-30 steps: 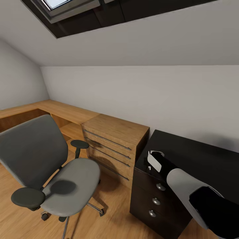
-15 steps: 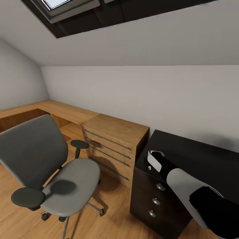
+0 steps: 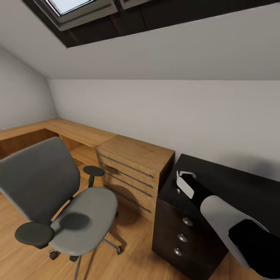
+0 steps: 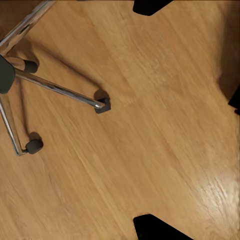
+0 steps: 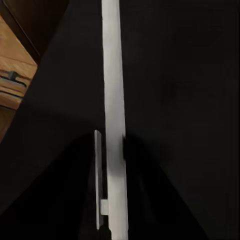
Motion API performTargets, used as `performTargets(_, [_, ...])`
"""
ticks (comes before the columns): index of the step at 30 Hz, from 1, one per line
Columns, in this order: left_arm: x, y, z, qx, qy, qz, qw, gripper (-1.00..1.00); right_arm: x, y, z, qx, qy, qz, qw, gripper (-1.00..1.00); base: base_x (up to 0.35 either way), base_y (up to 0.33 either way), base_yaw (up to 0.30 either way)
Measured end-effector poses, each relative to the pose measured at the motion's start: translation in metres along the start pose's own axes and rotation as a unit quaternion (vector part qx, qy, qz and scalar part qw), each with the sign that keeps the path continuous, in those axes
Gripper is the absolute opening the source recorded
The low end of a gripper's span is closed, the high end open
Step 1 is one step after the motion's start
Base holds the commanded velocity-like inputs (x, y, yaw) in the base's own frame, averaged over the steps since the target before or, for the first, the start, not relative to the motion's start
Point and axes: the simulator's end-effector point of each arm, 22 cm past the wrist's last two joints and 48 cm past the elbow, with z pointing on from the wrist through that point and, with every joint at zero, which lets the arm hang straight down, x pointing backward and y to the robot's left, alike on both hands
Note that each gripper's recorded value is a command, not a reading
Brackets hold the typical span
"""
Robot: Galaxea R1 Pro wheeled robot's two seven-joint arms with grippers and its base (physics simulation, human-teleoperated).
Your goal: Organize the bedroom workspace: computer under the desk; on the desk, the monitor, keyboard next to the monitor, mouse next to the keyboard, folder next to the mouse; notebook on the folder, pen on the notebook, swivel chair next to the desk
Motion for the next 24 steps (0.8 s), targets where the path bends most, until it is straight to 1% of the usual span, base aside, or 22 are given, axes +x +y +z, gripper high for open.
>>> performTargets(4, [0.005,0.003,-0.006,-0.002,0.010,0.006,0.9999,1.00,-0.032,-0.006,-0.016,-0.009,-0.036,0.002,0.9993,-1.00,0.000,0.000,0.000])
performTargets(8, [0.002,0.005,-0.011,-0.002,0.013,0.008,0.9999,1.00,-0.045,-0.009,-0.031,-0.009,-0.062,0.001,0.9980,-1.00,0.000,0.000,0.000])
performTargets(9, [0.002,0.005,-0.012,-0.002,0.013,0.008,0.9999,1.00,-0.049,-0.011,-0.038,-0.003,-0.074,0.001,0.9972,-1.00,0.000,0.000,0.000])
performTargets(12, [-0.001,0.006,-0.016,-0.002,0.014,0.009,0.9999,1.00,-0.057,-0.016,-0.054,0.010,-0.094,0.004,0.9955,-1.00,0.000,0.000,0.000])
performTargets(13, [-0.002,0.006,-0.017,-0.003,0.014,0.009,0.9999,1.00,-0.059,-0.019,-0.064,0.020,-0.106,0.007,0.9942,-1.00,0.000,0.000,0.000])
performTargets(16, [-0.005,0.007,-0.020,-0.003,0.014,0.009,0.9999,1.00,-0.059,-0.023,-0.084,0.031,-0.116,0.014,0.9926,-1.00,0.000,0.000,0.000])
performTargets(18, [-0.007,0.008,-0.023,-0.003,0.015,0.009,0.9998,1.00,-0.058,-0.021,-0.093,0.029,-0.117,0.017,0.9926,-1.00,0.000,0.000,0.000])
performTargets(20, [-0.009,0.008,-0.025,-0.003,0.015,0.009,0.9998,1.00,-0.061,-0.015,-0.109,0.017,-0.124,0.022,0.9919,-1.00,0.000,0.000,0.000])
performTargets(22, [-0.011,0.009,-0.027,-0.003,0.015,0.009,0.9998,1.00,-0.066,-0.012,-0.119,0.010,-0.131,0.024,0.9911,-1.00,0.000,0.000,0.000])
performTargets(23, [-0.012,0.009,-0.028,-0.003,0.015,0.009,0.9998,1.00,-0.068,-0.006,-0.129,-0.002,-0.136,0.028,0.9903,-1.00,0.000,0.000,0.000])
performTargets(24, [-0.013,0.009,-0.029,-0.003,0.015,0.009,0.9998,1.00,-0.068,-0.005,-0.132,-0.005,-0.136,0.029,0.9903,-1.00,0.000,0.000,0.000])
